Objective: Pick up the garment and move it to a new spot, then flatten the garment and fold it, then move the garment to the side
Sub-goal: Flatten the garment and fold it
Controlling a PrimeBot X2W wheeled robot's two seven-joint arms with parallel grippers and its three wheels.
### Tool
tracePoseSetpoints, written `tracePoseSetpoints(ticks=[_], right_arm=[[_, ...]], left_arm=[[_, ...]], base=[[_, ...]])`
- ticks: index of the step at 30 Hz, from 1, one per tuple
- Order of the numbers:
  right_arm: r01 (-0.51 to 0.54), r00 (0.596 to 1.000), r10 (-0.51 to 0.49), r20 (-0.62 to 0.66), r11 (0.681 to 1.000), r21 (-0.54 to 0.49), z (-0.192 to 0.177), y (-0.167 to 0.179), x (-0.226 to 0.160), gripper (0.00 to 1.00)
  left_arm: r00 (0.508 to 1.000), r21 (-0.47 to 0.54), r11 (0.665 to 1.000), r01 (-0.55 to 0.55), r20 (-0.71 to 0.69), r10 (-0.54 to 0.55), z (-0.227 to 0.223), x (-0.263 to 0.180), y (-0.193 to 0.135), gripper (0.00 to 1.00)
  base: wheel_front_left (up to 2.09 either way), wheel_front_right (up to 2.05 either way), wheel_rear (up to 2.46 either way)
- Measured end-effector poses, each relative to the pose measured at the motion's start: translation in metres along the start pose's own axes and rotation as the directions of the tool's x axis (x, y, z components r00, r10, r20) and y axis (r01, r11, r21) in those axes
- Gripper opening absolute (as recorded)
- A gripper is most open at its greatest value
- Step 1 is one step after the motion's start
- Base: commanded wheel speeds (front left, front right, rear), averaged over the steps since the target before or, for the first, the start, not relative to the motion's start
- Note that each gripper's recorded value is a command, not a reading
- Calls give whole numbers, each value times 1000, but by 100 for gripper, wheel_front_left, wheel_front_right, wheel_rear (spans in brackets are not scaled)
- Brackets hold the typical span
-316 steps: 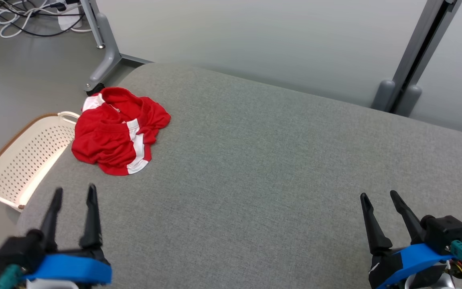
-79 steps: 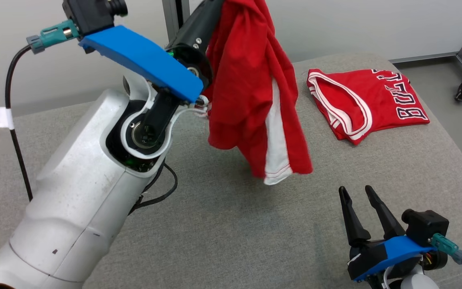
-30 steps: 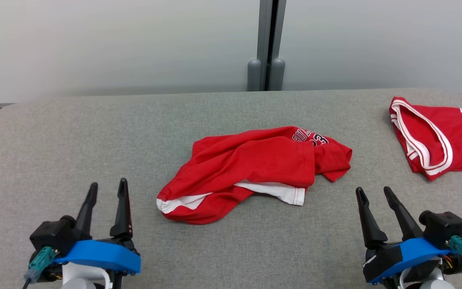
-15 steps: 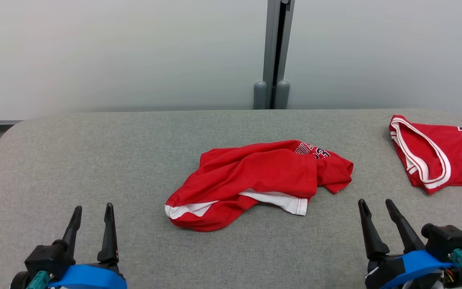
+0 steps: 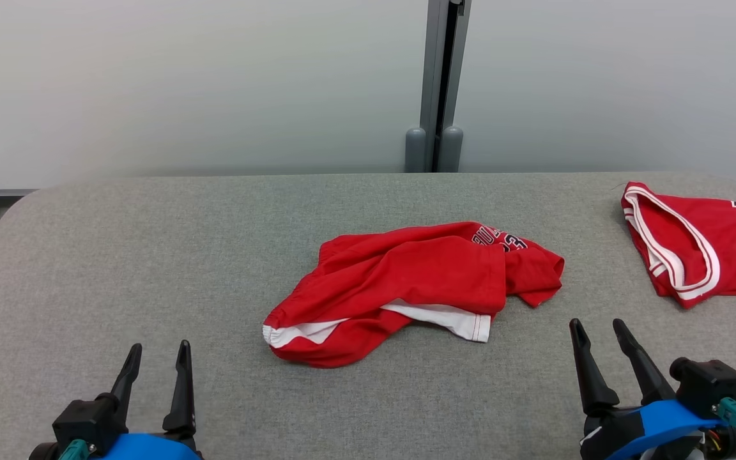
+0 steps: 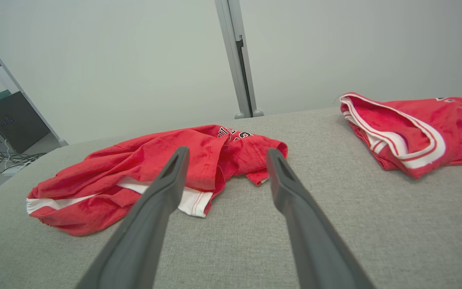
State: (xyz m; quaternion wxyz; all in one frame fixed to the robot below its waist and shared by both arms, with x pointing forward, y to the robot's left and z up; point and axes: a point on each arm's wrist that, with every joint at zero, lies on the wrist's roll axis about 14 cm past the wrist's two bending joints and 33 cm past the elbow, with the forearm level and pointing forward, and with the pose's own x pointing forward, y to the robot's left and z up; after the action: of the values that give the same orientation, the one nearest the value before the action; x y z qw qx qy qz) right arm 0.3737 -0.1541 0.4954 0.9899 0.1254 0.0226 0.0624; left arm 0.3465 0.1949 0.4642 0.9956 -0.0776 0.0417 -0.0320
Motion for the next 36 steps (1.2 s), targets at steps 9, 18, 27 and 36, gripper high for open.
tracePoseSetpoints(ticks=[9, 18, 27, 36], right_arm=[[-15, 999, 15, -32, 1000, -6, -7, 5, 2, 100], [-96, 987, 93, -132, 995, -13, -24, 30, 19, 100], [-89, 950, 90, -300, 996, 19, -64, 27, 39, 100], [-108, 908, 103, -405, 994, 11, -95, 30, 59, 100]], left_arm=[[999, -3, 1000, 27, -36, -27, -13, 0, -13, 100], [986, -10, 995, 101, -129, -101, -31, 13, -30, 100], [943, -20, 978, 207, -264, -204, -60, 41, -60, 100], [915, -2, 971, 238, -334, -225, -82, 59, -65, 100]], base=[[0, 0, 0], [0, 0, 0], [0, 0, 0], [0, 0, 0]])
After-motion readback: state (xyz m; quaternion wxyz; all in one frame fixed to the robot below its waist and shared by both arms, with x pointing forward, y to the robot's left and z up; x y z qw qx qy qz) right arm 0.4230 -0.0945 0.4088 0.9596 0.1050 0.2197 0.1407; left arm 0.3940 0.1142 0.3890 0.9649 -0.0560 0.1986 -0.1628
